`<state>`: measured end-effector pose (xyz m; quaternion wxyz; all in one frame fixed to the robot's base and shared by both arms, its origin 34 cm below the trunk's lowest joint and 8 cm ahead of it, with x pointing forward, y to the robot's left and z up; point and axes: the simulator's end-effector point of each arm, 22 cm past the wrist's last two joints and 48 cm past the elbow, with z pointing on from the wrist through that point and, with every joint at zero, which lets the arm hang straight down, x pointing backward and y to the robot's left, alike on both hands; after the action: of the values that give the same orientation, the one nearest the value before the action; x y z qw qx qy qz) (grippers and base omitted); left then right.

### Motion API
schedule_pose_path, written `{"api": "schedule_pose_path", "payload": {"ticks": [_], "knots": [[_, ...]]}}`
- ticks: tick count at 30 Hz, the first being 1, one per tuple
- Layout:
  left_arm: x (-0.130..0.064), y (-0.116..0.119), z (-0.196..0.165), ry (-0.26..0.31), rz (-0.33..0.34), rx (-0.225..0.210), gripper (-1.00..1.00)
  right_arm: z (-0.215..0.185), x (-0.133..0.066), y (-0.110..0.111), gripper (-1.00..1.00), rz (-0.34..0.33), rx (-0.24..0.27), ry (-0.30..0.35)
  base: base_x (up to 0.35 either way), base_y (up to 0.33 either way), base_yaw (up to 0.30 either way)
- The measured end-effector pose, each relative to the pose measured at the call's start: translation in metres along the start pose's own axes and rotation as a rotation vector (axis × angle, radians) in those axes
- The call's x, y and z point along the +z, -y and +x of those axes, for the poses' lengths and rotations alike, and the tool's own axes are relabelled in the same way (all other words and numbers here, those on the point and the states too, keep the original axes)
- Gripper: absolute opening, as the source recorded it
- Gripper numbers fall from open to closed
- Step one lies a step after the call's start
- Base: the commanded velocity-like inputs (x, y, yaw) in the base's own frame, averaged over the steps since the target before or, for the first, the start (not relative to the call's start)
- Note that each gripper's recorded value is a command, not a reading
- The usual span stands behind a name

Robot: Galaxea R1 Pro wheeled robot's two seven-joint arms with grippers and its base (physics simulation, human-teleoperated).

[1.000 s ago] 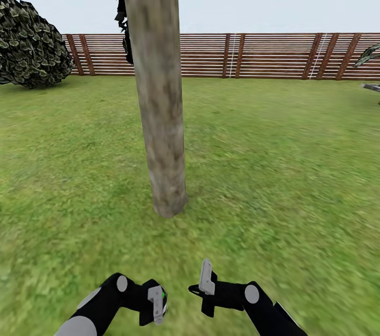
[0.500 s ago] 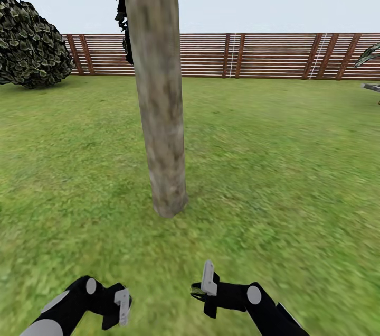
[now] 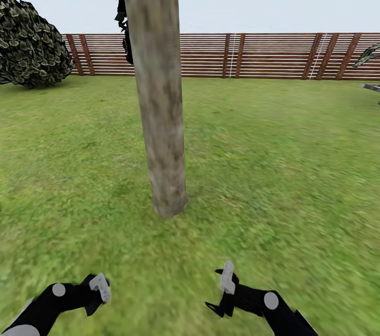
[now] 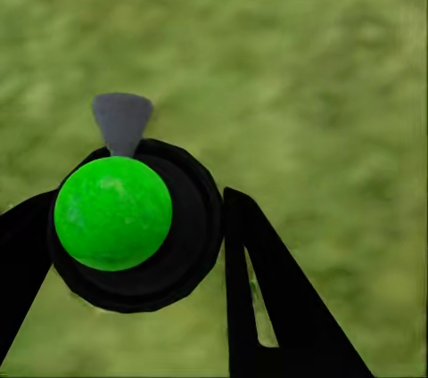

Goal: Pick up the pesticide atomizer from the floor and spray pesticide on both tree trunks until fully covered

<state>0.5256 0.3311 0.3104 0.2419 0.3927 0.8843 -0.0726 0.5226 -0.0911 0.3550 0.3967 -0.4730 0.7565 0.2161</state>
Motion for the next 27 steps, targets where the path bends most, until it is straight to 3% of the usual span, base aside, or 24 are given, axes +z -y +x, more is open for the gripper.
{"api": "schedule_pose_path", "payload": {"ticks": [4, 5, 7, 8, 11, 12, 14, 16, 17, 20, 23, 25, 27], "knots": [[0.008, -0.002, 0.003, 0.056, -0.077, -0.170, -1.00, 0.042, -0.014, 0.026, 1.00, 0.160, 0.146, -0.043, 0.000, 0.000, 0.000], [0.010, -0.008, 0.006, 0.077, -0.135, -0.251, -1.00, 0.067, -0.021, 0.032, 1.00, 0.240, 0.215, -0.080, 0.000, 0.000, 0.000], [0.014, -0.014, 0.010, 0.100, -0.218, -0.361, -1.00, 0.097, -0.031, 0.036, 1.00, 0.331, 0.283, -0.127, 0.000, 0.000, 0.000], [0.019, -0.014, 0.013, 0.109, -0.272, -0.437, -1.00, 0.111, -0.036, 0.037, 1.00, 0.384, 0.309, -0.147, 0.000, 0.000, 0.000], [0.024, -0.012, 0.019, 0.103, -0.358, -0.531, -1.00, 0.119, -0.046, 0.048, 1.00, 0.485, 0.314, -0.143, 0.000, 0.000, 0.000], [0.027, -0.010, 0.022, 0.094, -0.390, -0.559, -1.00, 0.118, -0.055, 0.062, 1.00, 0.565, 0.304, -0.123, 0.000, 0.000, 0.000], [0.031, -0.005, 0.021, 0.090, -0.412, -0.585, -1.00, 0.119, -0.075, 0.084, 1.00, 0.717, 0.297, -0.091, 0.000, 0.000, 0.000], [0.032, -0.002, 0.019, 0.090, -0.418, -0.594, -1.00, 0.128, -0.087, 0.086, 1.00, 0.796, 0.305, -0.094, 0.000, 0.000, 0.000], [0.032, -0.003, 0.020, 0.100, -0.433, -0.637, -1.00, 0.139, -0.093, 0.077, 1.00, 0.834, 0.323, -0.112, 0.000, 0.000, 0.000], [0.031, -0.004, 0.022, 0.108, -0.442, -0.672, -1.00, 0.141, -0.095, 0.075, 1.00, 0.842, 0.328, -0.116, 0.058, 0.000, 0.000], [0.030, -0.003, 0.024, 0.108, -0.442, -0.679, -1.00, 0.143, -0.095, 0.073, 1.00, 0.844, 0.332, -0.118, 0.258, 0.000, 0.000], [0.031, 0.007, 0.033, 0.093, -0.435, -0.682, -1.00, 0.151, -0.100, 0.066, 1.00, 0.856, 0.363, -0.124, 0.319, -0.018, 0.000], [0.031, 0.013, 0.040, 0.085, -0.434, -0.683, -1.00, 0.162, -0.114, 0.071, 1.00, 0.920, 0.431, -0.119, 0.327, -0.075, 0.000]]}}
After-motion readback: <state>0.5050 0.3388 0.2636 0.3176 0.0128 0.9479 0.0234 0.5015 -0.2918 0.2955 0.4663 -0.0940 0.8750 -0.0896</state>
